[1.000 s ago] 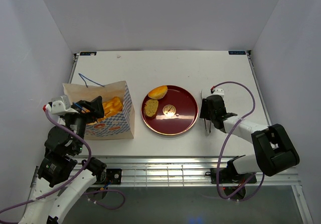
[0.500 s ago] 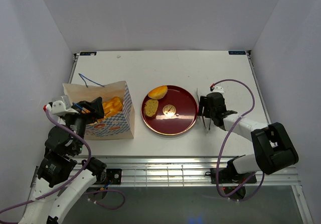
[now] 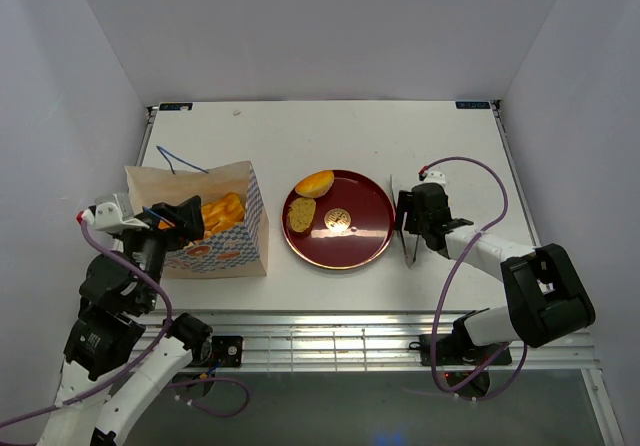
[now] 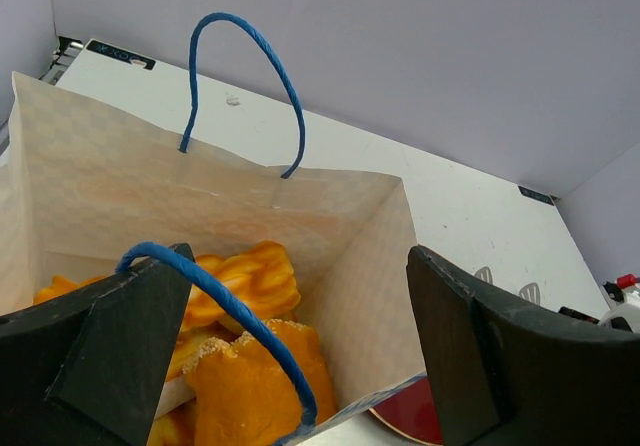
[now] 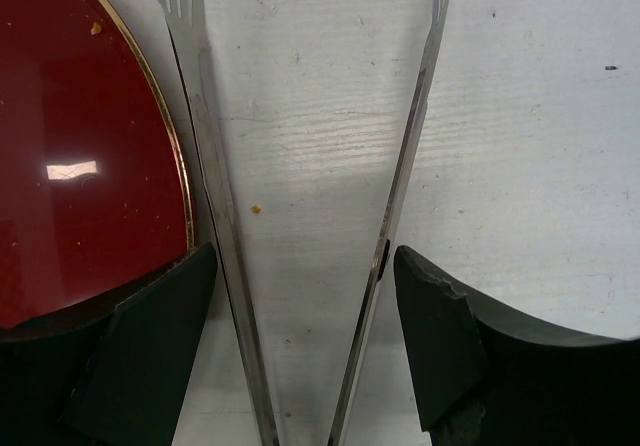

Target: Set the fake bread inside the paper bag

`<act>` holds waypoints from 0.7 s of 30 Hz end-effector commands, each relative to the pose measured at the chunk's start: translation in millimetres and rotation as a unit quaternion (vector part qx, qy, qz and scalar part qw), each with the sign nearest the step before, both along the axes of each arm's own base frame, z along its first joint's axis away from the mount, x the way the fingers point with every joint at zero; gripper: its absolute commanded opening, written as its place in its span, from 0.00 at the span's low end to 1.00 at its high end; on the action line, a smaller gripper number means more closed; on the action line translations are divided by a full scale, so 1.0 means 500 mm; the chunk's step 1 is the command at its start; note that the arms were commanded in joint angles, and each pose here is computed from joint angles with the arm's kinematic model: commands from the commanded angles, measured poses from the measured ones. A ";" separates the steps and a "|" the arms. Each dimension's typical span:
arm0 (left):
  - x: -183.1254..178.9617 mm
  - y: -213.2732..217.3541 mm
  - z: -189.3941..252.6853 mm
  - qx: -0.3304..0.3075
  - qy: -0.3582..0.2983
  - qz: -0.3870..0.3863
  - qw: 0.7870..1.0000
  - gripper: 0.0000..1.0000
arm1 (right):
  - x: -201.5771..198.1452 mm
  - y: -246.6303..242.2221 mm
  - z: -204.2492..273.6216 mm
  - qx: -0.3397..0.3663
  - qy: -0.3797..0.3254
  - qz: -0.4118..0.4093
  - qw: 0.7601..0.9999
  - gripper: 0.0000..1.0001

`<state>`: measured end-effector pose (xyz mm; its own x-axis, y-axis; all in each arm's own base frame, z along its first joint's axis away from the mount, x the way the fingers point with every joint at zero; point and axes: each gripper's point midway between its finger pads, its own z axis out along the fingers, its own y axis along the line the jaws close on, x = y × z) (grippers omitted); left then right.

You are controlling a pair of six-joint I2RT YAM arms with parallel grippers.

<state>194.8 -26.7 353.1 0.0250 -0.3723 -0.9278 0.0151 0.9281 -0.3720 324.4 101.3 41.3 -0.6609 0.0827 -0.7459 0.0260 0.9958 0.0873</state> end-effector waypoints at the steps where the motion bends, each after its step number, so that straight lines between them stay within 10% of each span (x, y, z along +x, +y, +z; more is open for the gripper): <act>1: -0.021 -0.001 0.026 -0.014 -0.003 -0.015 1.000 0.98 | 0.022 -0.001 0.035 0.002 -0.020 -0.007 1.000 0.77; 21: -0.045 0.014 0.127 0.007 -0.037 -0.020 0.999 0.96 | -0.028 0.040 0.339 0.082 -0.113 0.069 0.988 0.90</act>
<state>157.9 -13.3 411.6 0.0868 -0.4205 -0.9031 0.0843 0.9064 -0.4139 309.5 118.3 151.6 -0.5818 0.1082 -0.8061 -0.0979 0.9746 0.2016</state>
